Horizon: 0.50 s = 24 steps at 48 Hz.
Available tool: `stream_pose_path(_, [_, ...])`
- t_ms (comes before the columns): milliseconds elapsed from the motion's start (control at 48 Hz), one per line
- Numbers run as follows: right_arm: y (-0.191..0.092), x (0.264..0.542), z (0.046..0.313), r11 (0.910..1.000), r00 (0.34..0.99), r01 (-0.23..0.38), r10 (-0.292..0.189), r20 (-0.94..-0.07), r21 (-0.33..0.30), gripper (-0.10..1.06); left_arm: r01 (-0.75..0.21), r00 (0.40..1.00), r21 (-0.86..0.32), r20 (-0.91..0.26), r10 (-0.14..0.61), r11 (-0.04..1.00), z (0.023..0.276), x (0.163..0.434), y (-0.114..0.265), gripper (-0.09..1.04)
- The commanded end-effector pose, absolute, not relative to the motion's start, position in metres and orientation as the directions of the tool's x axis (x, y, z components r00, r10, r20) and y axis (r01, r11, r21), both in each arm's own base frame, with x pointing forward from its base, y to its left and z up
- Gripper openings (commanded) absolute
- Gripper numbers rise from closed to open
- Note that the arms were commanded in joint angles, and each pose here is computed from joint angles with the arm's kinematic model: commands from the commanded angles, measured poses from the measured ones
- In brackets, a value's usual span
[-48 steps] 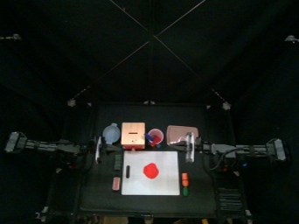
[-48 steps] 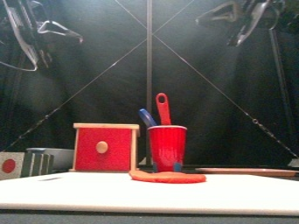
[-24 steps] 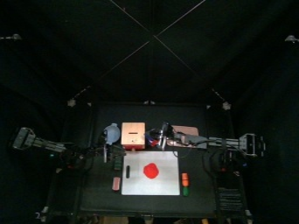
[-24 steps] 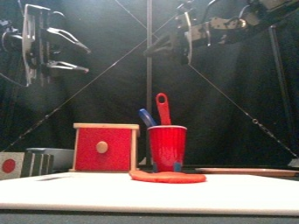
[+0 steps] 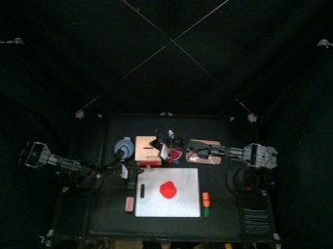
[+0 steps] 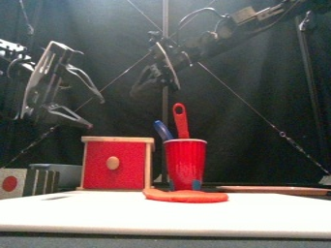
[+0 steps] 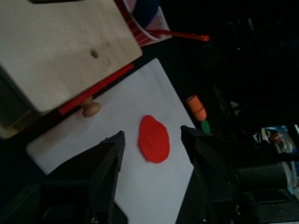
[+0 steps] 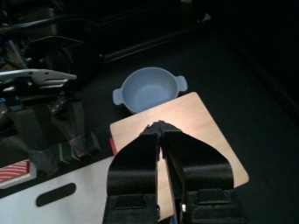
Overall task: Get the cutter from the drawer then cut the dough then place the extra dough in the bowl
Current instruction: Open the drawer
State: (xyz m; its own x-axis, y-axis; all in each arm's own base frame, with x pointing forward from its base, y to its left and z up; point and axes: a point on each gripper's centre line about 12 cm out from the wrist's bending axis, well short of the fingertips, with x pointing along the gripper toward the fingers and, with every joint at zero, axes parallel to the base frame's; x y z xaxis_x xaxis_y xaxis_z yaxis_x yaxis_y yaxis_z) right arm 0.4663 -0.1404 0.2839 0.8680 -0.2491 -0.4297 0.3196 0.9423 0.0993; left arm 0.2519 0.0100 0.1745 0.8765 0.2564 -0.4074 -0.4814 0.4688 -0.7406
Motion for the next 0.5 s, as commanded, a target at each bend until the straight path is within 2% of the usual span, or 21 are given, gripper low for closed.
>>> stream_pose_path(21, [-0.154, 0.478, 0.296, 0.9395, 0.851, 0.331, -0.256, -0.458, 0.089, 0.02, -0.503, 0.862, -0.761, -0.407, 0.302, 0.41, 0.178, 0.261, 0.015, 0.88])
stream_pose_path(229, [-0.17, 0.493, 0.273, 0.936, 0.777, 0.345, -0.244, -0.581, 0.069, 0.02, -0.549, 0.827, -0.773, -0.446, 0.343, 0.319, 0.171, 0.269, 0.019, 0.88])
stream_pose_path(500, [-0.178, 0.504, 0.256, 0.9363, 0.702, 0.347, -0.222, -0.676, 0.053, 0.02, -0.618, 0.769, -0.745, -0.507, 0.389, 0.251, 0.154, 0.288, 0.025, 0.88])
